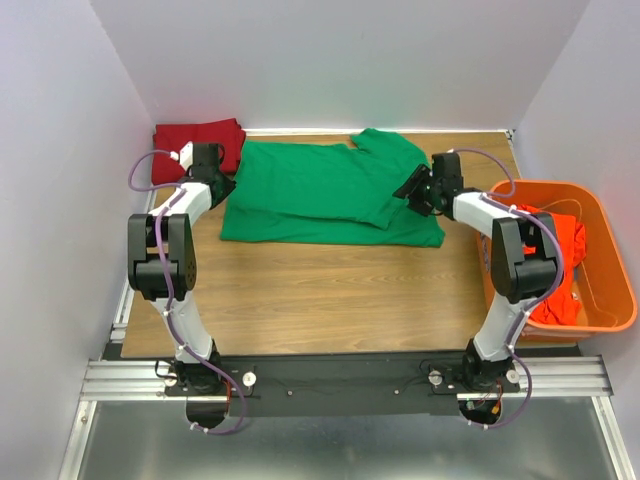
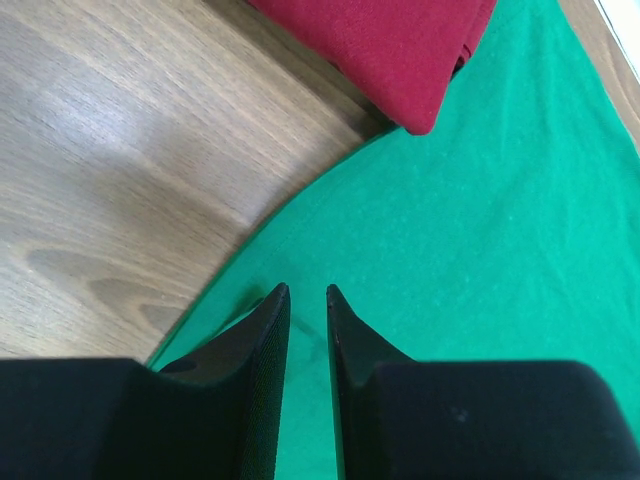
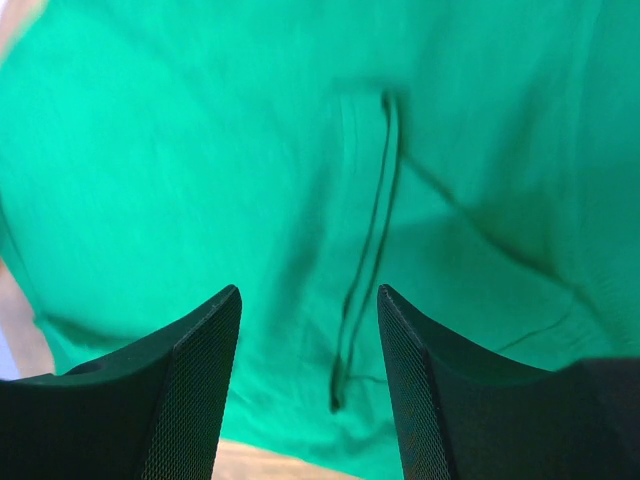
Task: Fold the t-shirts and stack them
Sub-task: Fold the flattened tshirt in 1/3 of the way
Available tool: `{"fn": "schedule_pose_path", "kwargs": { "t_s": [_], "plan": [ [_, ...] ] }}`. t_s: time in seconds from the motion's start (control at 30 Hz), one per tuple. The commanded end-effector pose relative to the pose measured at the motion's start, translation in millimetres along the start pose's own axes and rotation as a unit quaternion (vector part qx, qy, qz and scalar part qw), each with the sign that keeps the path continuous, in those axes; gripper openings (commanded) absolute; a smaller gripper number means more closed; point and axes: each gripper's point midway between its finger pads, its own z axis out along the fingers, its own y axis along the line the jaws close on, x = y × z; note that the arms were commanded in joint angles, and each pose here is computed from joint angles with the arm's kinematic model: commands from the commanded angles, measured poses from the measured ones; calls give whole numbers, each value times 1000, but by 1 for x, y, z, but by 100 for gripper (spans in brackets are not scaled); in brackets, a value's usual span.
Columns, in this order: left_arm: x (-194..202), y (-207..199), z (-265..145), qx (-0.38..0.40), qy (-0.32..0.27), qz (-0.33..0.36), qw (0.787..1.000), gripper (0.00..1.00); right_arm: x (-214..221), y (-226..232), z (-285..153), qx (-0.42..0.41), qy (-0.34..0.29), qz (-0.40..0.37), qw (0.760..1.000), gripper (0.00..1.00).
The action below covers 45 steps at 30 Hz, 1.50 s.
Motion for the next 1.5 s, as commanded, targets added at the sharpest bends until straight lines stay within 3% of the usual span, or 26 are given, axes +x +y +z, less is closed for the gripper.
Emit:
{"fn": "schedule_pose_path", "kwargs": {
  "t_s": [0.0,0.37,0.9,1.1,1.47],
  "plan": [
    [-15,-8,-13,8,-20,6,1000,29,31,8,4,-57,34,-19,998,64],
    [-13,-8,-17,13,-19,7,1000,28,65,-2,20,-54,62,-20,996,64],
    [-18,-12,-21,21,-23,10,999,27,74,-11,19,-47,60,-11,997,62],
    [-19,-15,-22,25,-24,9,999,26,66,5,24,-66,58,-6,996,32],
    [-24,-20,-24,32,-27,13,999,25,48,33,46,-92,52,-3,994,9]
  ]
}}
